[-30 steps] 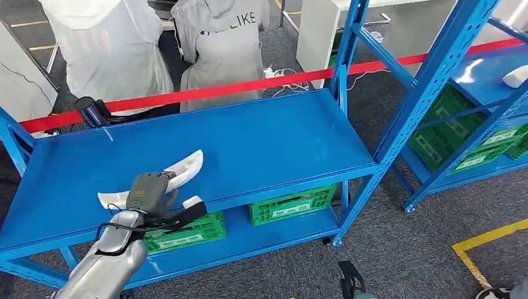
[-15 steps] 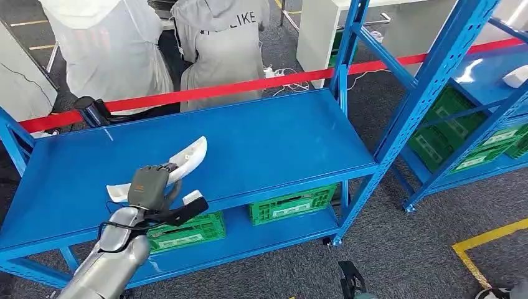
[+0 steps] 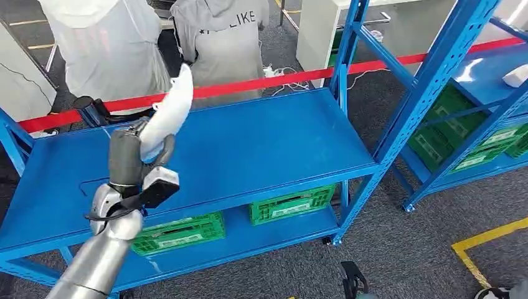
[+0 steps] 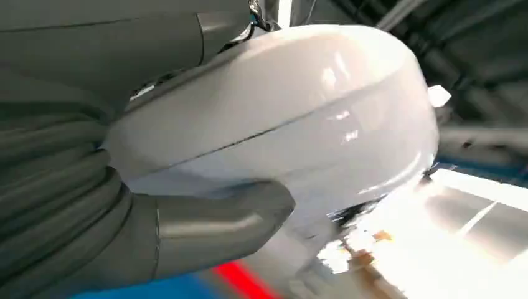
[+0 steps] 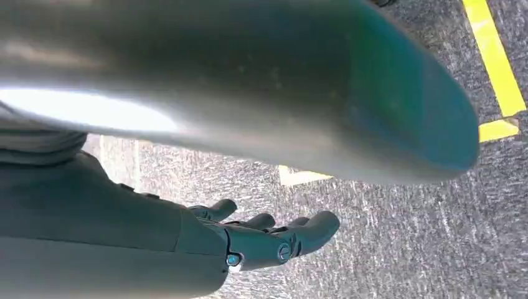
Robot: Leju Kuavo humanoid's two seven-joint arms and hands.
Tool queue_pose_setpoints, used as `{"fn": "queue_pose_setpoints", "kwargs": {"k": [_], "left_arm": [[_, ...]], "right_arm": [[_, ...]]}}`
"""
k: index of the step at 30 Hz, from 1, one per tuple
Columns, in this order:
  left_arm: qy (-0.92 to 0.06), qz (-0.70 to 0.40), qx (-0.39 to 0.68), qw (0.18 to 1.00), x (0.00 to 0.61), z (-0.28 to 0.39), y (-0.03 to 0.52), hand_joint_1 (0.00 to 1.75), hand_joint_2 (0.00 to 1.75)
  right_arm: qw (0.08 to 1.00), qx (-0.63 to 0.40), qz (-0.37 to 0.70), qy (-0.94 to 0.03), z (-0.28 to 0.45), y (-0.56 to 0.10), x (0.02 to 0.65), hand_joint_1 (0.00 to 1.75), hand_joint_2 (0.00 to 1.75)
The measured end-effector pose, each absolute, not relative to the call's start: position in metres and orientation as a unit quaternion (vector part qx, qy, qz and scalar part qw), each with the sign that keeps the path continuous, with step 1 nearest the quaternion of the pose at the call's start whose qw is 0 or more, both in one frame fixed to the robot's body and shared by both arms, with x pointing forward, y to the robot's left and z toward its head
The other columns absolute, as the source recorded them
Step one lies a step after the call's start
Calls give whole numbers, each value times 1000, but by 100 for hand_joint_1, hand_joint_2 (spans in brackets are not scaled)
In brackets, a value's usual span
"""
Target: Take the parts from the cabinet and place them on the table.
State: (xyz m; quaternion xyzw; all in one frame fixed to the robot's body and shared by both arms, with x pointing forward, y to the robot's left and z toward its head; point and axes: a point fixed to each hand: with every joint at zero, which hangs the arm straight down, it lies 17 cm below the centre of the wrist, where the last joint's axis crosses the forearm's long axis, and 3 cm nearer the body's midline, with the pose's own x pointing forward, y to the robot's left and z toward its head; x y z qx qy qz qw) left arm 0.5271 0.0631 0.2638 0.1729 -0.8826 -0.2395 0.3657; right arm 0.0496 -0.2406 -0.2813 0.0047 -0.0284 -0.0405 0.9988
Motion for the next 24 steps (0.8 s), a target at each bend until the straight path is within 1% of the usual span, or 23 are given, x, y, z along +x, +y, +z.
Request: {"fn": "queue_pose_setpoints", "kwargs": {"k": [4, 8, 18, 24], "left_arm": [[-920, -175, 137, 323, 501, 320, 78, 175, 175], [-935, -152, 120, 298, 481, 343, 86, 175, 175], [-945, -132, 96, 283, 465, 364, 91, 175, 175], [-941, -132, 79, 302, 466, 355, 89, 175, 175]], "right_arm": [[999, 2, -47, -25, -282, -242, 45, 0, 0], [998, 1, -54, -26, -282, -243, 45, 0, 0], [998, 1, -65, -25, -282, -242, 46, 0, 0], [997, 0, -69, -25, -282, -243, 45, 0, 0]]}}
